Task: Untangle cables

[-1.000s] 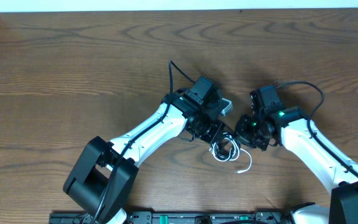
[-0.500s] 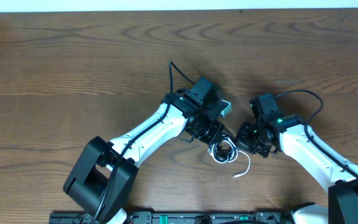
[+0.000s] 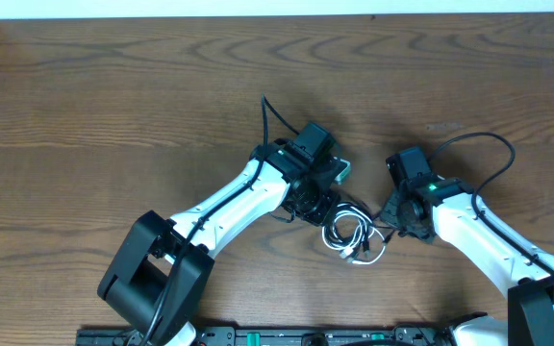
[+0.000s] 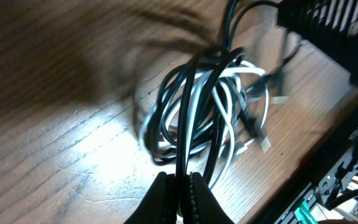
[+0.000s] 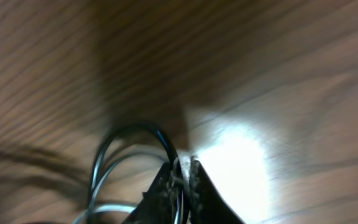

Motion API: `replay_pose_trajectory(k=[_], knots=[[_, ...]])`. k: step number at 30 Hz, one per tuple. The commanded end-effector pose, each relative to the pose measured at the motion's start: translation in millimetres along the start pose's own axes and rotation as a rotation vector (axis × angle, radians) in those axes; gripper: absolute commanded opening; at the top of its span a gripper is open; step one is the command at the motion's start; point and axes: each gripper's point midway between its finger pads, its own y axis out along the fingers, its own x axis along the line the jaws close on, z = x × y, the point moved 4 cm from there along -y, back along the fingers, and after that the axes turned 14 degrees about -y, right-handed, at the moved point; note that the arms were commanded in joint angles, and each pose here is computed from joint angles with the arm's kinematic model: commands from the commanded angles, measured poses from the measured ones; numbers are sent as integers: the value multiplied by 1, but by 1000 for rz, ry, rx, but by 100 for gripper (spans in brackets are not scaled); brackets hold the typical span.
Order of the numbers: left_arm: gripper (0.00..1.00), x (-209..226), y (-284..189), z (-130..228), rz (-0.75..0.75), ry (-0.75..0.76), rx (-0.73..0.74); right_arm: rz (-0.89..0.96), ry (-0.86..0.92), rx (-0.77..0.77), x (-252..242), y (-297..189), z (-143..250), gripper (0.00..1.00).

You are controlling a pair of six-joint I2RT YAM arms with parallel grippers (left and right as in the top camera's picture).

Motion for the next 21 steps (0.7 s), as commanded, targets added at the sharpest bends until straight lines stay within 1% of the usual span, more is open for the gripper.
replay_pose_trajectory(k=[1, 3, 6, 7, 12, 15, 17, 19, 21], knots=[[8, 3, -1, 1, -21, -6, -2, 156, 0, -85, -22, 0, -8, 15], [8, 3, -1, 1, -21, -6, -2, 192, -2, -102, -27, -1, -10, 24], [7, 3, -1, 1, -25, -6, -4, 222, -1, -114, -32, -2, -11, 41], [8, 3, -1, 1, -26, -6, -4, 226, 2, -112, -33, -2, -11, 43], [7, 4, -1, 1, -34, -6, -7, 236, 20, -101, -39, -1, -11, 47], [7, 13, -1, -2, -102, -12, -28, 236, 24, -99, -40, -1, -11, 52], [8, 20, -2, -3, -153, -41, -46, 224, 24, -91, -38, -1, -11, 56], [7, 25, -3, -5, -186, -69, -62, 168, 15, -65, -31, 1, -8, 61], [7, 25, -3, -5, -185, -69, -63, 65, -55, -16, -16, 3, -4, 62]])
